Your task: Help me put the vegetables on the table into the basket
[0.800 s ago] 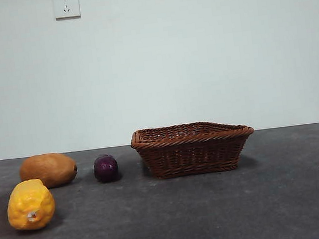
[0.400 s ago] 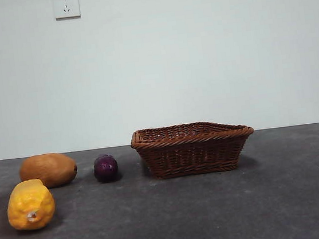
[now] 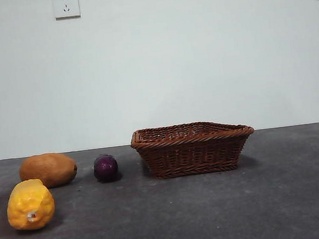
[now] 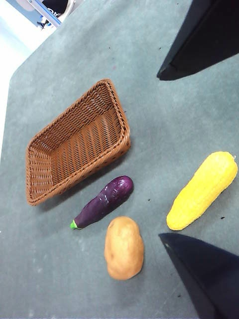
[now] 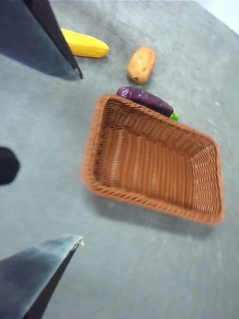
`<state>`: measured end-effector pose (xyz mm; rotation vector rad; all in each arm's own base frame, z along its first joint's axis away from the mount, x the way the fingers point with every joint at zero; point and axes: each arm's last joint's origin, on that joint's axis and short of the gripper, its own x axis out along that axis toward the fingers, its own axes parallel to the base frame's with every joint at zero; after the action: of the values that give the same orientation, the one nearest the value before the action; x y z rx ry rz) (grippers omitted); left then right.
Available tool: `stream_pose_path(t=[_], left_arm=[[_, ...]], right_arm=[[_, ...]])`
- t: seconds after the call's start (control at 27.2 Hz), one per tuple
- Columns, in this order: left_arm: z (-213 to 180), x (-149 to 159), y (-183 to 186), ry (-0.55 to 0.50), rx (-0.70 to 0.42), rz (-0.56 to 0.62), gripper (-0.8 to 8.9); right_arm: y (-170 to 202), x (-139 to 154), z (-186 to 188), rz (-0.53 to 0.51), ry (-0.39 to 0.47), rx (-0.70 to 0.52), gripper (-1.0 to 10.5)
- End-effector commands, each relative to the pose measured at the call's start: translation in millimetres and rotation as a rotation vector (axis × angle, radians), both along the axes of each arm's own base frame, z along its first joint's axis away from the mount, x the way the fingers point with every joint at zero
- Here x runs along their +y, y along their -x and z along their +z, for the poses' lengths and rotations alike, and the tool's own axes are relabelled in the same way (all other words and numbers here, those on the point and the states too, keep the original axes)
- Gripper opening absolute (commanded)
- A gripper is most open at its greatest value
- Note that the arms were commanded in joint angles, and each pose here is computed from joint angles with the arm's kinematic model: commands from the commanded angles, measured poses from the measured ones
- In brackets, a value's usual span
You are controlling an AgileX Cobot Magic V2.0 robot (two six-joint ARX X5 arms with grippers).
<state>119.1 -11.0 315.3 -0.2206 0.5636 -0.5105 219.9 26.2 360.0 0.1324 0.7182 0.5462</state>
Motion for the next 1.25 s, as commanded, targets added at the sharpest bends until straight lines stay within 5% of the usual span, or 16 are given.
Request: stream_pose_path(t=[0.04, 0.4, 0.81, 0.96, 1.07, 1.21, 1.25], left_arm=[[0, 0, -3, 0.005, 0.003, 0.002, 7.01], [-5, 1, -15, 0.004, 0.048, 0.004, 7.0], [-7, 1, -20, 0.005, 0.069, 0.004, 7.0], [-9, 1, -22, 0.005, 0.08, 0.004, 6.99], [-10, 1, -25, 0.006, 0.094, 0.004, 6.91], [-11, 1, -26, 0.006, 0.099, 0.004, 6.91], [-11, 1, -26, 0.006, 0.099, 0.004, 6.91]], right_arm=[[-46, 13, 4, 0.013, 0.025, 0.028, 6.0], [-203, 75, -68, 0.051, 0.148, 0.224, 6.0], [-249, 96, -163, 0.047, 0.232, 0.378, 5.9], [-252, 100, -173, 0.05, 0.24, 0.38, 4.8], [-252, 103, -172, 0.05, 0.244, 0.366, 1.9], [-252, 104, -180, 0.046, 0.254, 0.392, 1.3], [-253, 104, -180, 0.044, 0.256, 0.389, 0.5]])
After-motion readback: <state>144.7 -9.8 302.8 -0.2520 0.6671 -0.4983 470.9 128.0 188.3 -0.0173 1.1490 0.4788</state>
